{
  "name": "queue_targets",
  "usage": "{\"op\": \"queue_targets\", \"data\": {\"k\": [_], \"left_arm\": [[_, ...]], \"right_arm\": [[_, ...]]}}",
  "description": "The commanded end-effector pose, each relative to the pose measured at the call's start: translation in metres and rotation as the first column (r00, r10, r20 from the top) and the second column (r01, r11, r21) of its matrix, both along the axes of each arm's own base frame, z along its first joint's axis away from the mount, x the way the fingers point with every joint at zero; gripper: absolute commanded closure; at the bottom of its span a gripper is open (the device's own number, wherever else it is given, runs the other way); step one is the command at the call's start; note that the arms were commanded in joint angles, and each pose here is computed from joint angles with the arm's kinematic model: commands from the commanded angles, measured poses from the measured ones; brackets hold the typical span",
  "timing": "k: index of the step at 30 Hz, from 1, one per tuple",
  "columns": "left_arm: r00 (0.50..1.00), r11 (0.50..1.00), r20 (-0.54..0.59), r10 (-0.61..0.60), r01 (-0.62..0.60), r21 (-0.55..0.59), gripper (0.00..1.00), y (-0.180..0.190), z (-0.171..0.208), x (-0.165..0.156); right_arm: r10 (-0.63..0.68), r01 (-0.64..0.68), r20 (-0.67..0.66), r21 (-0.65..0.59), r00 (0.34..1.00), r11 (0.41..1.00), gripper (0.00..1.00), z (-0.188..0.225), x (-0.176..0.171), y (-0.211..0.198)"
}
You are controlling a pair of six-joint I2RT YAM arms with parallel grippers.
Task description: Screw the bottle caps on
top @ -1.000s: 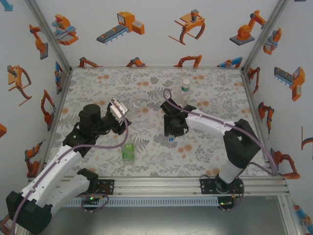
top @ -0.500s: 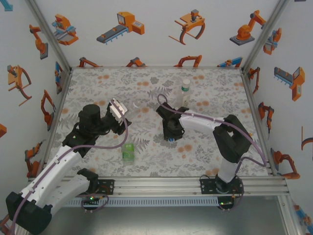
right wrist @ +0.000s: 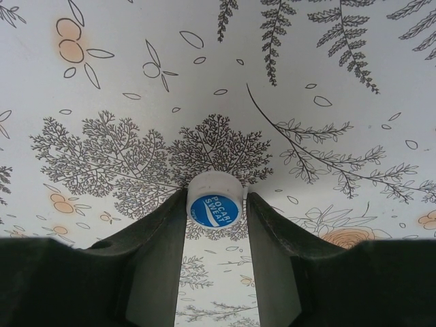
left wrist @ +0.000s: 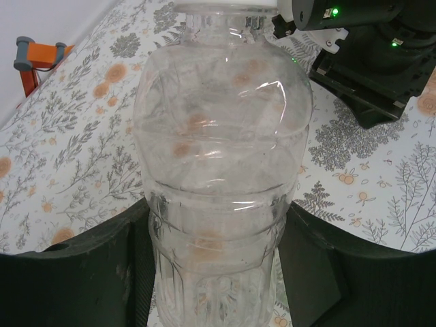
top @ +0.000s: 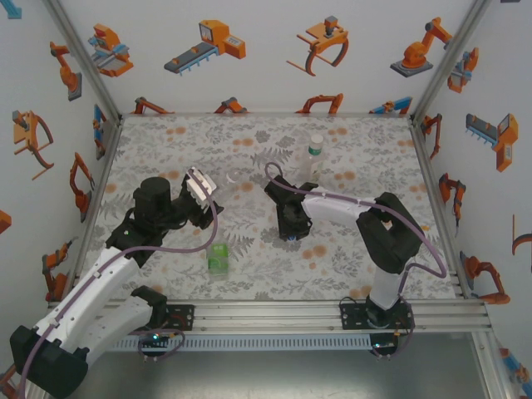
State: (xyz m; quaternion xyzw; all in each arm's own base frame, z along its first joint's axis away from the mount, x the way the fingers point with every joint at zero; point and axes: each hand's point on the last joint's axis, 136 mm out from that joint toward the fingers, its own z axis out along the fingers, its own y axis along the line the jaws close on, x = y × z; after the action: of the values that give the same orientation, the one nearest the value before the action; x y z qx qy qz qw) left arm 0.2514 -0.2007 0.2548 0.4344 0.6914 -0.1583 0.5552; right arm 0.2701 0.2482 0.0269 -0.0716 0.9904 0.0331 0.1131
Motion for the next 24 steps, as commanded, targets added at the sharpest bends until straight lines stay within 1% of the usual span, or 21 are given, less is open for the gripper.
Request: {"op": "queue_targets", "data": {"k": [1, 11, 18, 24], "left_arm": [[0.999, 0.999, 0.026, -0.027, 0.027, -0.031, 1.00, -0.0051, 0.0178, -0.0030], [0.999, 0.999, 0.025, -0.022, 0.023, -0.027, 1.00, -0.0045, 0.0166, -0.0020], [1.000, 1.000, 0.025, -0.017, 0.018, -0.026, 1.00, -0.0036, 0.0153, -0.0021], [0.999, 0.999, 0.030, -0.019, 0.020, -0.028, 1.00, -0.0036, 0.0169, -0.0028]], "right_arm": [[0.020, -0.020, 0.023, -0.015, 1.000, 1.000, 0.59, -0.0014, 0.0032, 0.0014], [0.033, -0.033, 0.018, -0.015, 0.999, 0.999, 0.60, -0.0033, 0.0028, 0.0024], [0.034, -0.034, 0.012, -0.022, 0.999, 0.999, 0.63, -0.0043, 0.0010, 0.0003], [0.037, -0.037, 0.018, -0.029, 0.999, 0.999, 0.62, -0.0042, 0.0025, -0.0002]]}}
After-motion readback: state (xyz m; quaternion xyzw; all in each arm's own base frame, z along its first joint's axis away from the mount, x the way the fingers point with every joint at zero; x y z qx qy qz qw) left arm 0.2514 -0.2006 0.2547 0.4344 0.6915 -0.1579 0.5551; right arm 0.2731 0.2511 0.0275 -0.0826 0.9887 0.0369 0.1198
